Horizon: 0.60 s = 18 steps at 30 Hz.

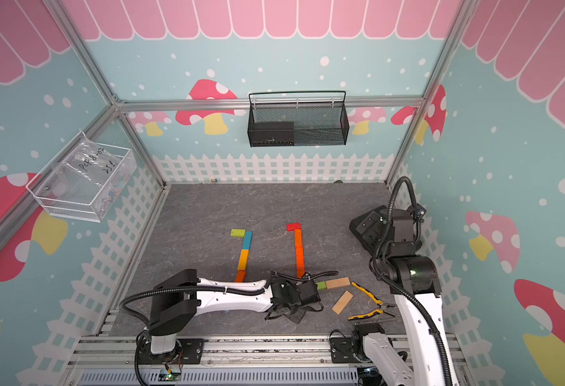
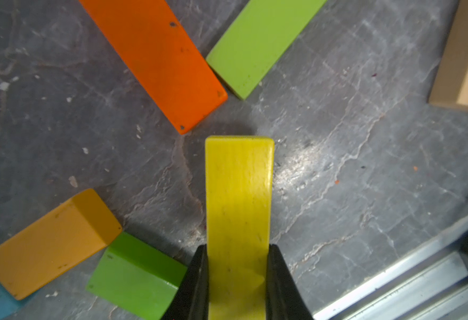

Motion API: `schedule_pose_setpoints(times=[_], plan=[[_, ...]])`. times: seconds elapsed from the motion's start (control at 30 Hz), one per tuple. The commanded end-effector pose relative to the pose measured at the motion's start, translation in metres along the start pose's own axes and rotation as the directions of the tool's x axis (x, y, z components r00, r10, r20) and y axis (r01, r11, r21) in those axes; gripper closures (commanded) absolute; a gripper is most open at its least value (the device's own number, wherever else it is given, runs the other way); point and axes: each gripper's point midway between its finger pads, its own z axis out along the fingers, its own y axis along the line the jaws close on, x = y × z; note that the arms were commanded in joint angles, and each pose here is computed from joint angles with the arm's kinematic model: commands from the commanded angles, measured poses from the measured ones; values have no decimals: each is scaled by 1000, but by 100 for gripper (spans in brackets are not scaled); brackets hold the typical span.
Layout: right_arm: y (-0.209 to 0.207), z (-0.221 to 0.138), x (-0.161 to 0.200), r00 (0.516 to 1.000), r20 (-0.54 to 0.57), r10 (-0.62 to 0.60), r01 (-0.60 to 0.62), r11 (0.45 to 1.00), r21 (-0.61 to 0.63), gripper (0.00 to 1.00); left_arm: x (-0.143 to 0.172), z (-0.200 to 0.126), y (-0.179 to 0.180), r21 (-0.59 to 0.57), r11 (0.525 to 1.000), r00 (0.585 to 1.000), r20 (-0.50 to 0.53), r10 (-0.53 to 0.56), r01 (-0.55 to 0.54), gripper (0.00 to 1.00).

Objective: Assemble a giraffe with building blocks
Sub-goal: Assemble the building block at the center of the board.

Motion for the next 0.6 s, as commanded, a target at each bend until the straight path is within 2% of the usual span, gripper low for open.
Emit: schedule_pose_setpoints(times=[0.0, 0.57], plan=[[-4, -1, -2, 1000, 16, -9, 8, 1000, 10, 1, -2, -2, 1, -6, 998, 998, 10, -69, 69, 100], [-7, 4, 3, 1000, 3, -4, 4, 1000, 13, 0, 2, 13, -7, -16, 998, 998, -35, -57, 57, 100]])
